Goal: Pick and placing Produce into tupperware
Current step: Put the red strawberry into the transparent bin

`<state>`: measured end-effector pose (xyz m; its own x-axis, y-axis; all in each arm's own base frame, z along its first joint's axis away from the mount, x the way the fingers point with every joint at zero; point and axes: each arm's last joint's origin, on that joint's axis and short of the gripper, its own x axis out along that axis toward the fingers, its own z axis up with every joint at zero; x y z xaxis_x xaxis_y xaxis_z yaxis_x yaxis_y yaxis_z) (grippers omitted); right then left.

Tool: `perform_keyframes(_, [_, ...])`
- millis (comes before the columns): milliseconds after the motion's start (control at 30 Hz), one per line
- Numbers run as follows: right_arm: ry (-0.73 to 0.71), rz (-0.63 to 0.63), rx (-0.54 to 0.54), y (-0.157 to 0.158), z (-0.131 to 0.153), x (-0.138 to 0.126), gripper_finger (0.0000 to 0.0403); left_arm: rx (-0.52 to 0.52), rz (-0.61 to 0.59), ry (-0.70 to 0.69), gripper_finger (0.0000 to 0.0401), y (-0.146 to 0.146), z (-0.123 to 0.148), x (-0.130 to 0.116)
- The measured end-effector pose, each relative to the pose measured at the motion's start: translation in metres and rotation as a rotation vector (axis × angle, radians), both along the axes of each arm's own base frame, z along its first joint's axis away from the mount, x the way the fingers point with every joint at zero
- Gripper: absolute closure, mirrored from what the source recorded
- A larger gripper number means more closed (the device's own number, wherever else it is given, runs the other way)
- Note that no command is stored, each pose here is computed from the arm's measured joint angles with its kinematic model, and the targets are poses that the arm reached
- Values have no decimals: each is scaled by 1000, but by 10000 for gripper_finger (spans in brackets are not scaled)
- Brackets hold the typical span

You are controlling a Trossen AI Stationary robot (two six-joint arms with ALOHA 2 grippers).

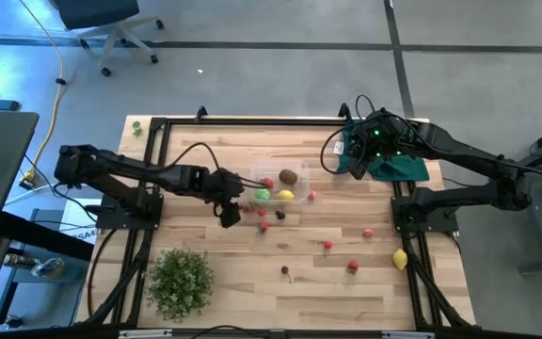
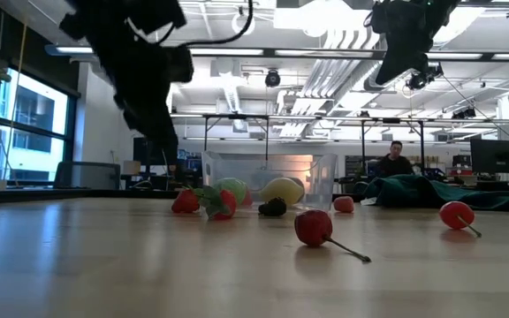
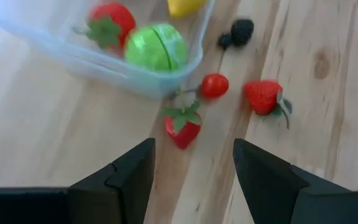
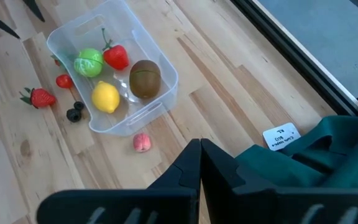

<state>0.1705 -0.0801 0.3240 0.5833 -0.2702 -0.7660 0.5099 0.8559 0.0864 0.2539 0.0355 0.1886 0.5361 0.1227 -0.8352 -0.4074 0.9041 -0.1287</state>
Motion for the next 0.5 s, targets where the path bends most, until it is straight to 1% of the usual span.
perform_keyframes(67, [0, 0, 0, 0, 0, 0, 402, -11, -24, -20, 194, 3, -11, -5])
perform_keyframes(133, [0, 0, 0, 0, 0, 0, 402, 1, -58, -79, 194, 6, -18, -5])
perform_keyframes(200, [0, 0, 0, 0, 0, 0, 402, 17, -70, -106, 194, 8, -24, -8])
perform_keyframes(300, [0, 0, 0, 0, 0, 0, 402, 48, -66, -160, 194, 13, -26, -8])
perform_keyframes(400, [0, 0, 0, 0, 0, 0, 402, 59, -49, -149, 194, 15, -27, -9])
perform_keyframes(500, [0, 0, 0, 0, 0, 0, 402, 127, -21, -135, 194, 17, -27, -10])
